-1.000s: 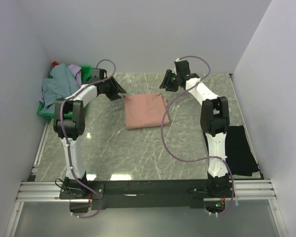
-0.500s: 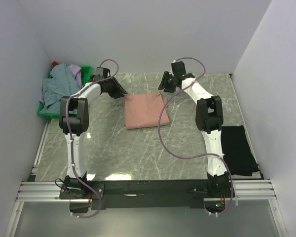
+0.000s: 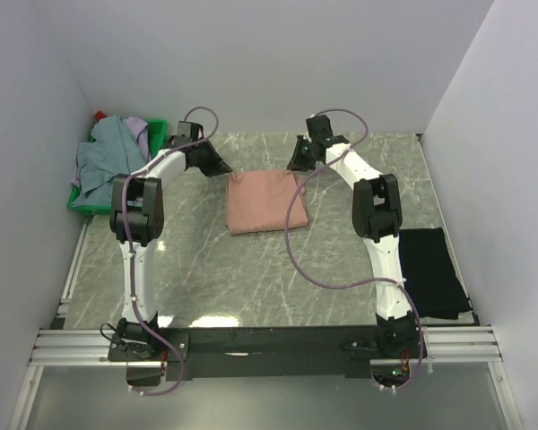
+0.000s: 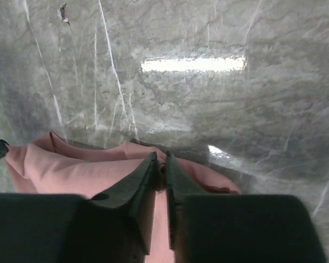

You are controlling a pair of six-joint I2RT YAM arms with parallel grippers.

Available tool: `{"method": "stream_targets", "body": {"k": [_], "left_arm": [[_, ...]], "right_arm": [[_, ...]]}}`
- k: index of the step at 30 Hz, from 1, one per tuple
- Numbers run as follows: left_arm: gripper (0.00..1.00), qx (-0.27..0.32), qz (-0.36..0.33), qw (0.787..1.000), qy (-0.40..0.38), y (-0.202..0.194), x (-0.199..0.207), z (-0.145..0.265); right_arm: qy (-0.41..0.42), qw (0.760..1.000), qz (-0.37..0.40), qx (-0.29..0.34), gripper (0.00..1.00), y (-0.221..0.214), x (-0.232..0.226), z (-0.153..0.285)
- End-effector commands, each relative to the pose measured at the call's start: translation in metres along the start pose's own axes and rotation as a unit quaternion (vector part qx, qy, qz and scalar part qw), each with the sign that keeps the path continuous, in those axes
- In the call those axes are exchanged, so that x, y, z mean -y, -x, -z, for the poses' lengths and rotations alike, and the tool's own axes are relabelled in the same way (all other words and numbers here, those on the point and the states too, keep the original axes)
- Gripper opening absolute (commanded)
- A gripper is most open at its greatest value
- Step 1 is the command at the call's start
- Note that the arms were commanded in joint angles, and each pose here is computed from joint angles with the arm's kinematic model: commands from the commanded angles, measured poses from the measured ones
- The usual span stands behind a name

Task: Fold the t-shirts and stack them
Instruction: Fold the tshirt

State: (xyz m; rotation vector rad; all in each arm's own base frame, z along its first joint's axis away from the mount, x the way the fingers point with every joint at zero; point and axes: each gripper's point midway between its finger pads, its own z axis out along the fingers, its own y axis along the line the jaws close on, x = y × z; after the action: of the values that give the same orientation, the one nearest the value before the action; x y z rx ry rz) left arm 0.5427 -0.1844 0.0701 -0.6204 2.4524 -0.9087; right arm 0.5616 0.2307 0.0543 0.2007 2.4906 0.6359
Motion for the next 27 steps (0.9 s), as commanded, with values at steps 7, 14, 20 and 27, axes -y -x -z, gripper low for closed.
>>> {"method": "stream_targets", "body": {"k": [7,14,20,27], "left_arm": [[0.01,0.012,-0.015,0.999,-0.040,0.006,0.028,0.011],[0.01,0.022,-0.023,0.997,-0.064,0.007,0.047,0.032],[0.01,0.020,-0.033,0.996,-0.080,0.001,0.064,0.040],[0.01,-0.002,-0.029,0.996,-0.084,-0.006,0.067,0.020]], "right_arm": [[0.021,0.999,0.007,0.050,0.00,0.025,-0.031,0.040],[0.035,0.996,0.011,0.083,0.00,0.038,-0.048,0.084],[0.031,0.995,0.009,0.094,0.00,0.035,-0.047,0.108],[-0.009,0.997,-0.006,0.082,0.00,0.017,-0.012,0.099]]}}
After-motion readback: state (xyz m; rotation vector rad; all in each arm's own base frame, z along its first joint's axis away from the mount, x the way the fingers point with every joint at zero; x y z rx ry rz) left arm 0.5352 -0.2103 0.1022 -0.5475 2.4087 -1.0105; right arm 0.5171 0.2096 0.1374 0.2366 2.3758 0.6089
